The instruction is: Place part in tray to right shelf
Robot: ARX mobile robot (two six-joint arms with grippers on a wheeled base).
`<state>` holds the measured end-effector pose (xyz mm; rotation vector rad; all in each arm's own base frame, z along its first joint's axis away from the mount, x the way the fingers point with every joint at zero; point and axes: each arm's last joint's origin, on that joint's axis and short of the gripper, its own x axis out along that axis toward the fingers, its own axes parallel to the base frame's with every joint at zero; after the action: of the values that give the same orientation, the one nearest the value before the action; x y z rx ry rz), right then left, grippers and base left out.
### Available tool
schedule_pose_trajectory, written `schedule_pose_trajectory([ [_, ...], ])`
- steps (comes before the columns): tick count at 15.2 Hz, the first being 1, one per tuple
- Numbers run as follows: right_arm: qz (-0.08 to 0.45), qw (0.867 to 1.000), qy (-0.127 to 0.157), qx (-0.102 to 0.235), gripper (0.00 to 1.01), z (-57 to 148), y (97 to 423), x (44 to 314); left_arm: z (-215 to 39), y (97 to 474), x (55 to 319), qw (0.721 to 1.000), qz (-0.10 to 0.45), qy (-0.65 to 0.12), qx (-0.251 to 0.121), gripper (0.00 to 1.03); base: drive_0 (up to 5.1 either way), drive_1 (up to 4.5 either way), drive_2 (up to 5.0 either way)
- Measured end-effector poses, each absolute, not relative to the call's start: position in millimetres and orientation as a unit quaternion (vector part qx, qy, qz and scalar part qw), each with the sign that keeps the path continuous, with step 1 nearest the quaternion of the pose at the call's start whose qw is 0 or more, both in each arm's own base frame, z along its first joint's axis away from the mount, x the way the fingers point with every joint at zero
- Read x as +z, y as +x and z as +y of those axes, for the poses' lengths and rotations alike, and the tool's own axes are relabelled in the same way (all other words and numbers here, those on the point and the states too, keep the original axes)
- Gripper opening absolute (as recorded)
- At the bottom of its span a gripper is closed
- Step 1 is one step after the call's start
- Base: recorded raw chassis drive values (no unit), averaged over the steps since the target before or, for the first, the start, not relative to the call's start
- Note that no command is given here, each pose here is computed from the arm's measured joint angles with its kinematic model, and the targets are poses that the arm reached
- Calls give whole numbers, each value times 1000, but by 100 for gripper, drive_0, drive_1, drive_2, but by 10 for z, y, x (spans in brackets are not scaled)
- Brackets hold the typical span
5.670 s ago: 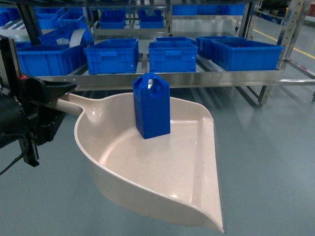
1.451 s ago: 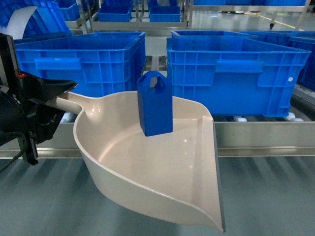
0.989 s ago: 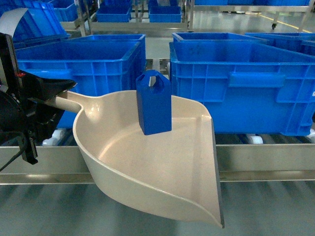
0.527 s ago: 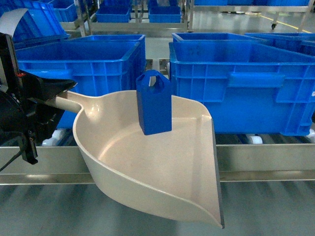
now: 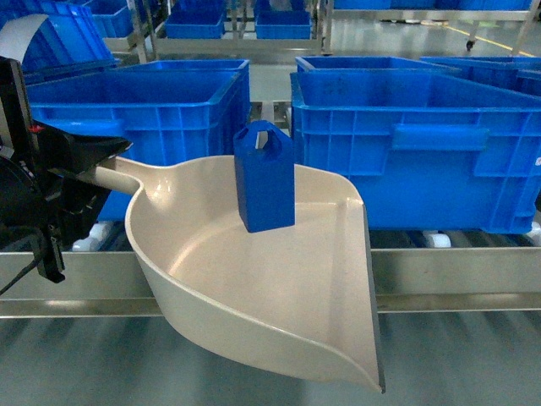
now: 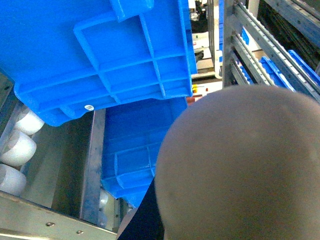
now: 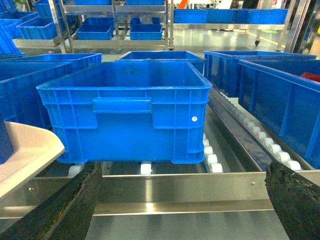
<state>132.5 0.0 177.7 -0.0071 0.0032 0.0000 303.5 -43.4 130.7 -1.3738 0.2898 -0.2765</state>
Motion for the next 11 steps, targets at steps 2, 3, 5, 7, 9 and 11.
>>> schedule_pose_trajectory([
  [2, 1, 1000, -4, 0, 98, 0, 1325, 1779, -434, 3035, 1307, 755, 133, -630, -127, 15, 2, 434, -430],
  [3, 1, 1000, -4, 0, 98, 0, 1325, 1777, -434, 3035, 1307, 755, 133, -630, -127, 15, 2, 434, -430],
  [5, 1, 1000, -4, 0, 98, 0, 1325, 1779, -434, 3035, 1307, 755, 133, -630, -127, 15, 2, 434, -430],
  [7, 1, 1000, -4, 0, 98, 0, 1325, 1779, -434, 3035, 1307, 755, 133, -630, -127, 15, 2, 434, -430],
  [9, 1, 1000, -4, 0, 98, 0, 1325, 1778, -434, 3035, 1307, 755, 133, -630, -127, 15, 2, 434, -430],
  [11, 1, 1000, -4, 0, 98, 0, 1325, 1779, -434, 3035, 1307, 755, 133, -630, -127, 15, 2, 434, -430],
])
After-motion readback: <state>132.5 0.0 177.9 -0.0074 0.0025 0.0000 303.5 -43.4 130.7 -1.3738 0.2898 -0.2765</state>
